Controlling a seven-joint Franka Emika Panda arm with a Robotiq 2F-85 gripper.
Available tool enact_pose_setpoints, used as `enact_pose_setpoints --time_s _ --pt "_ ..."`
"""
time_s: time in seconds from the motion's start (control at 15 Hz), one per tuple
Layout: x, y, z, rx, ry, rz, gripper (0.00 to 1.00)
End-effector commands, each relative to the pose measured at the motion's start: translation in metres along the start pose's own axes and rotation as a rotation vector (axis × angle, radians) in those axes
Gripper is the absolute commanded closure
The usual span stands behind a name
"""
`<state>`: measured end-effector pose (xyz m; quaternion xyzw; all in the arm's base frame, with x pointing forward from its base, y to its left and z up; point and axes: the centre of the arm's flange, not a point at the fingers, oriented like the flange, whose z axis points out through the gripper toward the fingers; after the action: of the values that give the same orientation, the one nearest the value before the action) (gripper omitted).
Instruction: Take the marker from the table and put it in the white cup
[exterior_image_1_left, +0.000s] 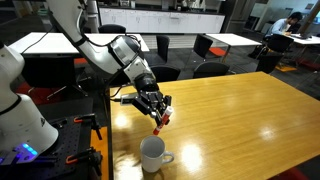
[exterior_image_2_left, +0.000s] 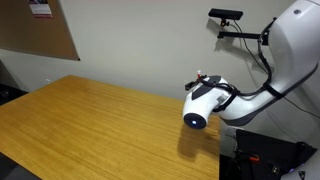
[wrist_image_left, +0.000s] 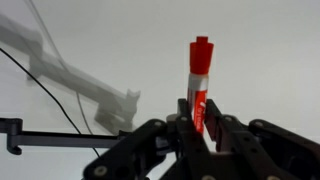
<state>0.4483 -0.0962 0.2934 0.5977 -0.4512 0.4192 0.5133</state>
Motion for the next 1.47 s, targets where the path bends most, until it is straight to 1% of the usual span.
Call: enact_pose_setpoints --time_s 0.0,0.73,1.4 --pt "-0.006 0.002 -0.003 -0.018 -0.012 -0.038 0.95" --pt "-0.037 -0.004 -0.004 -0.007 -0.029 -0.104 0.95" --pt "-0.053 -0.007 -0.004 -0.004 -0.037 -0.142 0.95"
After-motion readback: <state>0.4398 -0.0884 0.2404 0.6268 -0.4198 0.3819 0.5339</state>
